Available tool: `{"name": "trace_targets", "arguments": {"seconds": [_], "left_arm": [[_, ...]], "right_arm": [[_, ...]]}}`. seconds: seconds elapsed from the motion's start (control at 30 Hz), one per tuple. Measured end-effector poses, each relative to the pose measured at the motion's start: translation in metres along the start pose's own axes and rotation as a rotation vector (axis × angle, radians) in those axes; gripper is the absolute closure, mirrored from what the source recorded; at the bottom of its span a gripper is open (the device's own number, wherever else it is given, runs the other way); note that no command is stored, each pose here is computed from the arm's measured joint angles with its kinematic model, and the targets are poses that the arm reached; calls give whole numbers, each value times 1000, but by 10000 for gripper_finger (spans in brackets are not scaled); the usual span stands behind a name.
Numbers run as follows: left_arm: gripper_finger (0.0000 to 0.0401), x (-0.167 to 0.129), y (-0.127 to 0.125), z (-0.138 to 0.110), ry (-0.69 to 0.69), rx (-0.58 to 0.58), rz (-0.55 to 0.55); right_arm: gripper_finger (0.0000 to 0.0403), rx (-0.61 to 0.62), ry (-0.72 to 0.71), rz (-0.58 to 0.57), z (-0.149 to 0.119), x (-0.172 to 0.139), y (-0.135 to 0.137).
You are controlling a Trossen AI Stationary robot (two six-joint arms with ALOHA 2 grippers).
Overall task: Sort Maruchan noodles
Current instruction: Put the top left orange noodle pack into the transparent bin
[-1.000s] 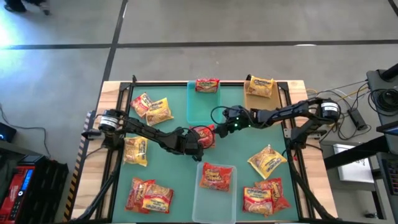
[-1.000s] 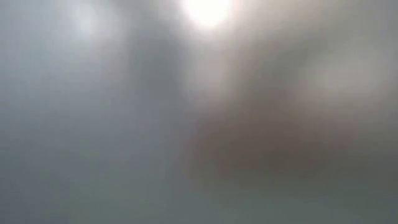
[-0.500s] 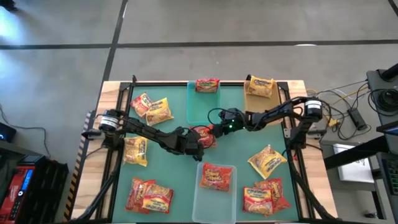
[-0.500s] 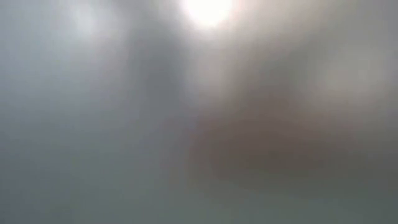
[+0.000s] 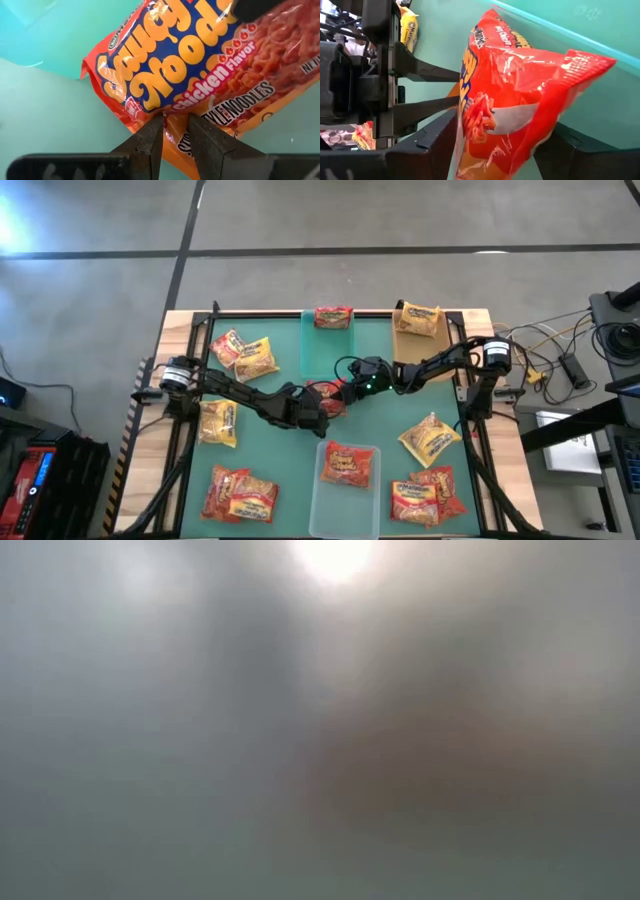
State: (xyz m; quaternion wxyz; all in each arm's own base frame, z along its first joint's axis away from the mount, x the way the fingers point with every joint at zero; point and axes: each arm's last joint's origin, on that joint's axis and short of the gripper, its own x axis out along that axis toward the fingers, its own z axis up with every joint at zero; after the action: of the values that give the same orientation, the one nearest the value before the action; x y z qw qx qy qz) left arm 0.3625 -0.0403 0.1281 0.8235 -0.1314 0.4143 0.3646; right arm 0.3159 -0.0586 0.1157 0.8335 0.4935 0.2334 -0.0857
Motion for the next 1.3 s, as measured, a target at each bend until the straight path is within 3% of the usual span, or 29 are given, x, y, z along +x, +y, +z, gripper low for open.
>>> {"name": "trace_targets", "arguments": {"seconds": [0.47,0.73,1.3], "left_arm": [[326,-17,-17,7,-48,10,-47],[326,-34,-22,14,-101,31,-3],[326,-39,-17,15,-89,13,88]], "right_arm": [[202,-47,2,1,0,0,0],[202,-64,21,14,0,0,0],[202,-111,51,10,-2,0,-1]]}}
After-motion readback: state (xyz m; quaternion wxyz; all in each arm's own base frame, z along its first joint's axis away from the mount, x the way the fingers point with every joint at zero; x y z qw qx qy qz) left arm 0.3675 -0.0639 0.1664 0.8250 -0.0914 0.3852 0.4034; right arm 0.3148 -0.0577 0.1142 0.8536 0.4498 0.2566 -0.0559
